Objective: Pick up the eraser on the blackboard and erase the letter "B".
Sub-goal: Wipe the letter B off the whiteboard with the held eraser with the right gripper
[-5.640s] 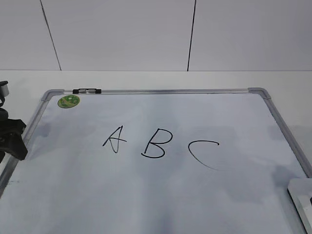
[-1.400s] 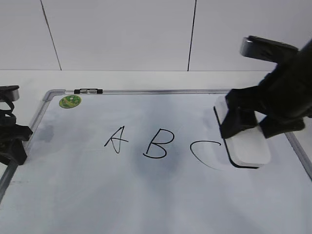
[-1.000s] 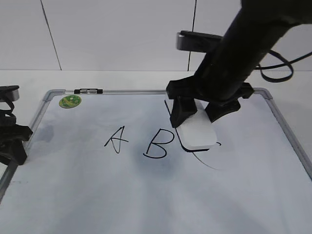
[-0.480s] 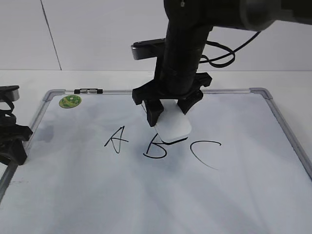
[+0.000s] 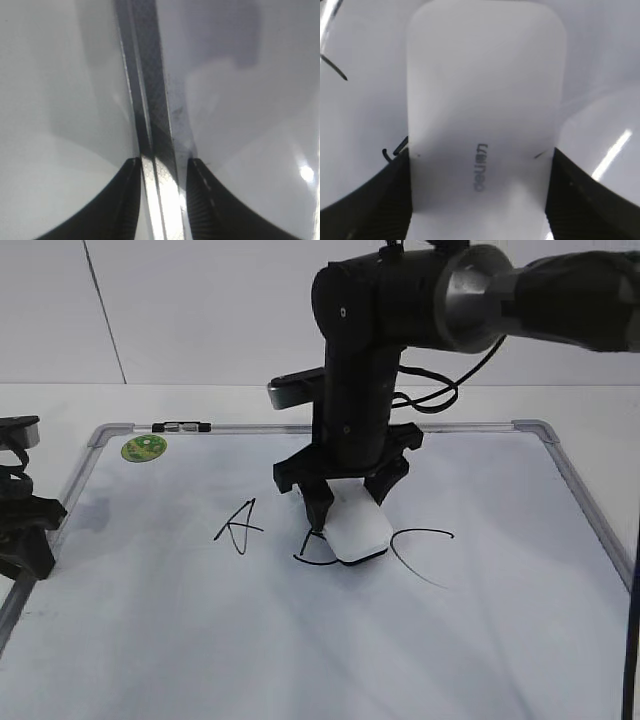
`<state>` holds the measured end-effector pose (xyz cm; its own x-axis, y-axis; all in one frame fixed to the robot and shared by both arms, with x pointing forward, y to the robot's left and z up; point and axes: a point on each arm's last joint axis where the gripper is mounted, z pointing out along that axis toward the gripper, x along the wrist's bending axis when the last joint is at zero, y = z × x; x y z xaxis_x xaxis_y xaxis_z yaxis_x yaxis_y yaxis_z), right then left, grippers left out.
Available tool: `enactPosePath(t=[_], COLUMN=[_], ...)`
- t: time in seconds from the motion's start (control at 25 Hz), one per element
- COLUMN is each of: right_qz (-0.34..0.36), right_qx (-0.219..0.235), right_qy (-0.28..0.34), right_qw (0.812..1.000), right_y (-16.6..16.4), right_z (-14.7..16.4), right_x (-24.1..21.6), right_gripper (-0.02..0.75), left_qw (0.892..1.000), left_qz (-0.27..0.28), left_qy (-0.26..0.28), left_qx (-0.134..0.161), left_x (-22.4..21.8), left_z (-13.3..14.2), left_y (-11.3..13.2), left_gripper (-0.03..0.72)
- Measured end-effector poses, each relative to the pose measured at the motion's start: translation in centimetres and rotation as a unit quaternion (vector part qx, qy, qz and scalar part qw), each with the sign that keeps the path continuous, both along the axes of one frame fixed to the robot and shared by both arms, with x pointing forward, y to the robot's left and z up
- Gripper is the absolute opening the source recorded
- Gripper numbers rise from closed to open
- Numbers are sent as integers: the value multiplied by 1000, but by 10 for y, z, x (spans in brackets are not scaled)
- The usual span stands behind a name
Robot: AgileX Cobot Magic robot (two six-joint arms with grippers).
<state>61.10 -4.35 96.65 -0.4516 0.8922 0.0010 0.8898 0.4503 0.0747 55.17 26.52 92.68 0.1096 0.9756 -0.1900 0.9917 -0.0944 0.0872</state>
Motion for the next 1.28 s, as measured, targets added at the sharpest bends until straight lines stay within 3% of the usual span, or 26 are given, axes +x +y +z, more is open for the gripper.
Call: enactPosePath(t=[0.56,1.28], right_qz=[1,-1], right_qx=[-24,-8], right_qy=[-3,9], right_qw=[1000,1000], right_y=[-1,8], right_z=[-14,-15], right_x=[5,0], right_gripper=[543,543], left_qw=[1000,1000], left_qz=[0,-2], left_qy=[1,2], left_qx=[0,1], left_x=[0,0], left_z=[0,0], left_y=[0,0], left_gripper=[235,235])
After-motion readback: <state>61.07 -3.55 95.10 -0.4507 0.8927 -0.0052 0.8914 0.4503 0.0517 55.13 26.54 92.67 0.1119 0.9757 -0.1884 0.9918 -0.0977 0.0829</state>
